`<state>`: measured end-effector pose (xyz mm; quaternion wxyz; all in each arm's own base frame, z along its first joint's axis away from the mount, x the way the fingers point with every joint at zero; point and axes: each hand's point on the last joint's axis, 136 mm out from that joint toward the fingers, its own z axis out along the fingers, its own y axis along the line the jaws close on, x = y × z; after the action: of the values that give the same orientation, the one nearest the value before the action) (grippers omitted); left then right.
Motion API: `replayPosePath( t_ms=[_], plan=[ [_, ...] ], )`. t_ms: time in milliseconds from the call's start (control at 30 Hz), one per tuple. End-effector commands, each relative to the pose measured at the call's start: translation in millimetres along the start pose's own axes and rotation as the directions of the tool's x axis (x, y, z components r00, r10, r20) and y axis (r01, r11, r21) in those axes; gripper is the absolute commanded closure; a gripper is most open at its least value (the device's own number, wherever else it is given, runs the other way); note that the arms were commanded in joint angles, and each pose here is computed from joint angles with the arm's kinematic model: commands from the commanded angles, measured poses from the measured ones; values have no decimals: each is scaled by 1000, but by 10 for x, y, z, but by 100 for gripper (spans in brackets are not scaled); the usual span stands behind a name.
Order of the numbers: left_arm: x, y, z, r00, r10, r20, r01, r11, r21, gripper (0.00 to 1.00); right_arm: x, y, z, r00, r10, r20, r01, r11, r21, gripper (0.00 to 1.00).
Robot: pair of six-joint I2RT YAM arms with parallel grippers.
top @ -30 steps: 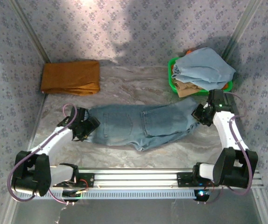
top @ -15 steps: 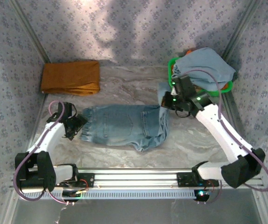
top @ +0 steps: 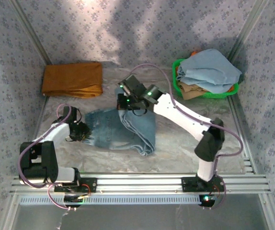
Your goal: Fold and stack the trousers
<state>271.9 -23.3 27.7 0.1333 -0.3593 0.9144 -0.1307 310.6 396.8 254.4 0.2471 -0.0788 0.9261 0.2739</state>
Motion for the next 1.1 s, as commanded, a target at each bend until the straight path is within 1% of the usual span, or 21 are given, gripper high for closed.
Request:
replayPosePath(
  t_ms=[0,133,333,433,667,800,833,867,933,1000,1067],
  plan=[
    [109,-48,40,998,42,-47,-41,999,24,68,-118,402,4,999,2,50,2,997,-73,100],
    [111,-43,53,998,49,-49,-48,999,24,69,17,643,189,1000,-23,14,25,996,-90,100],
    [151,-55,95,997,48,-68,-46,998,38,71,284,899,530,998,-42,-57,35,993,-110,100],
    [162,-54,89,996,53,-69,-50,998,41,72,362,921,692,996,-30,-83,21,994,-106,100],
    [194,-48,83,995,56,-77,-53,998,47,73,431,949,1011,995,10,-98,-21,994,-107,100],
    [192,-48,28,996,53,-72,-49,997,53,72,525,1011,1190,990,40,-132,-58,989,-133,100],
    [192,-48,3,996,49,-70,-45,998,54,70,535,1032,1214,990,45,-131,-64,988,-139,100],
    [189,-39,-23,997,42,-68,-38,998,53,66,552,1050,1239,990,46,-133,-65,987,-144,100],
    [169,16,-106,998,12,-59,-9,999,40,50,614,1088,1287,987,46,-156,-71,984,-162,100],
    [146,127,-208,999,-31,-40,32,999,11,42,643,1079,1307,983,47,-179,-79,982,-171,100],
    [142,267,-324,996,-83,-15,83,996,-19,35,629,1102,1259,982,45,-186,-81,979,-189,91]
  ],
)
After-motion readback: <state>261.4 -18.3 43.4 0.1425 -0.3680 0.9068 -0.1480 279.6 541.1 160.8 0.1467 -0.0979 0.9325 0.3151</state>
